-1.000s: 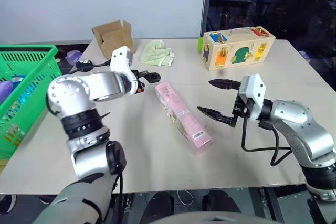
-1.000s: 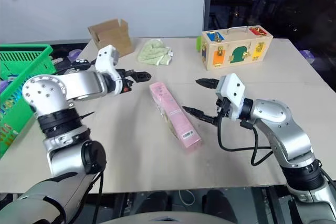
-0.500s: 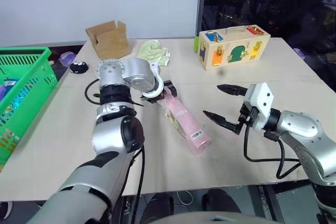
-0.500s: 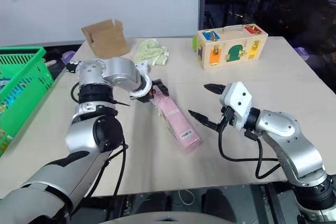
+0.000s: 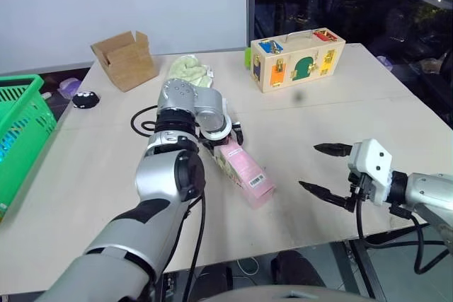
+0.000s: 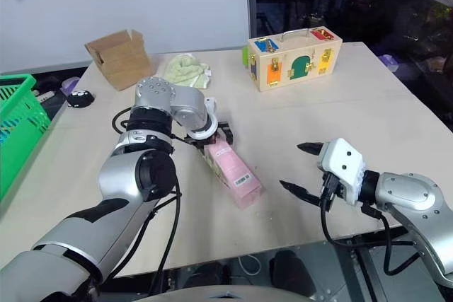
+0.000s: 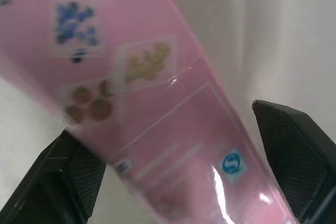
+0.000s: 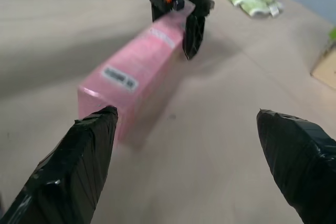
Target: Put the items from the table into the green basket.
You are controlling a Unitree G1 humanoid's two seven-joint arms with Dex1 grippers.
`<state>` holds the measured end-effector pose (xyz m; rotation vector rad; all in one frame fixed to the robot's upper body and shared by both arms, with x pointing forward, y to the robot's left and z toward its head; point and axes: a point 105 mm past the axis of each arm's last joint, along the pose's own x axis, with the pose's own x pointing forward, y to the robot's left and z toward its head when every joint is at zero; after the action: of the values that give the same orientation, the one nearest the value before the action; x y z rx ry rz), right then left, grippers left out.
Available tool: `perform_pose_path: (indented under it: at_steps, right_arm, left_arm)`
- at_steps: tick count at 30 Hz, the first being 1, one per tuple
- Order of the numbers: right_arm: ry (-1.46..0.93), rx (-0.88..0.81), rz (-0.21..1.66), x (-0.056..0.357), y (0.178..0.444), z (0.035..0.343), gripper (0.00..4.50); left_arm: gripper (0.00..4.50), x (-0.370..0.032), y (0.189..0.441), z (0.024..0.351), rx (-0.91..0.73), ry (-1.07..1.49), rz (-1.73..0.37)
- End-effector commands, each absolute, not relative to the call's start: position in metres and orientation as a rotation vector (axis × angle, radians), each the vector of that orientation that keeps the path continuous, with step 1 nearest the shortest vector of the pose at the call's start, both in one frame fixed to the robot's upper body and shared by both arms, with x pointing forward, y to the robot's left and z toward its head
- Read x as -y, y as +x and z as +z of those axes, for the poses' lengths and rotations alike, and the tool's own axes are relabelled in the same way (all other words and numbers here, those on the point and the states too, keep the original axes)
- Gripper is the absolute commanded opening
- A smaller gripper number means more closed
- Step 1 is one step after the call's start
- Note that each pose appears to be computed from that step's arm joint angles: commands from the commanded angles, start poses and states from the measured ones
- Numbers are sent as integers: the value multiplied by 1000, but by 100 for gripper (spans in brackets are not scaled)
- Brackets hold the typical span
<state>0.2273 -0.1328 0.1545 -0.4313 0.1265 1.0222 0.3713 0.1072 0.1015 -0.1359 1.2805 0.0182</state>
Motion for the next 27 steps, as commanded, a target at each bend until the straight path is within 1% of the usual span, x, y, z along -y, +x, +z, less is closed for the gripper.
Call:
perform_pose_path:
  at_steps: [1, 6, 7, 9, 10, 12, 14, 15, 18, 22, 23, 24, 25, 27]
  right_arm:
    - [-432, -46, 1013, 137, 229, 172, 450]
    - [-424, -27, 1038, 134, 232, 171, 450]
    - [-423, -24, 1041, 133, 233, 171, 450]
    - [-420, -19, 1046, 132, 235, 171, 450]
    - [-420, -18, 1047, 132, 235, 171, 450]
    - [-424, -14, 1053, 131, 237, 172, 450]
    - [-427, -12, 1058, 130, 239, 173, 450]
    - [-429, -12, 1060, 130, 240, 173, 450]
    - [-433, -8, 1063, 129, 241, 174, 450]
    - [-437, 8, 1073, 126, 243, 176, 450]
    - [-439, 19, 1077, 124, 244, 177, 450]
    - [-441, 28, 1081, 123, 245, 178, 450]
    - [-436, 47, 1088, 119, 247, 180, 450]
    - [-416, 99, 1105, 107, 253, 186, 450]
  left_arm:
    - [429, -103, 371, 96, -1281, -159, 8]
    - [429, -107, 373, 95, -1261, -190, 47]
    - [407, -108, 374, 93, -1259, -193, 58]
    - [341, -109, 373, 88, -1262, -199, 78]
    - [305, -109, 373, 86, -1268, -202, 80]
    - [215, -110, 370, 80, -1283, -212, 82]
    - [140, -110, 369, 78, -1283, -225, 76]
    - [123, -111, 371, 81, -1265, -231, 74]
    - [123, -116, 377, 99, -1193, -231, 45]
    - [123, -122, 388, 133, -1019, -216, -61]
    - [123, -128, 390, 144, -954, -197, -91]
    - [123, -134, 390, 154, -896, -169, -108]
    - [123, -153, 390, 168, -805, -98, -81]
    - [123, -180, 387, 189, -653, -79, -66]
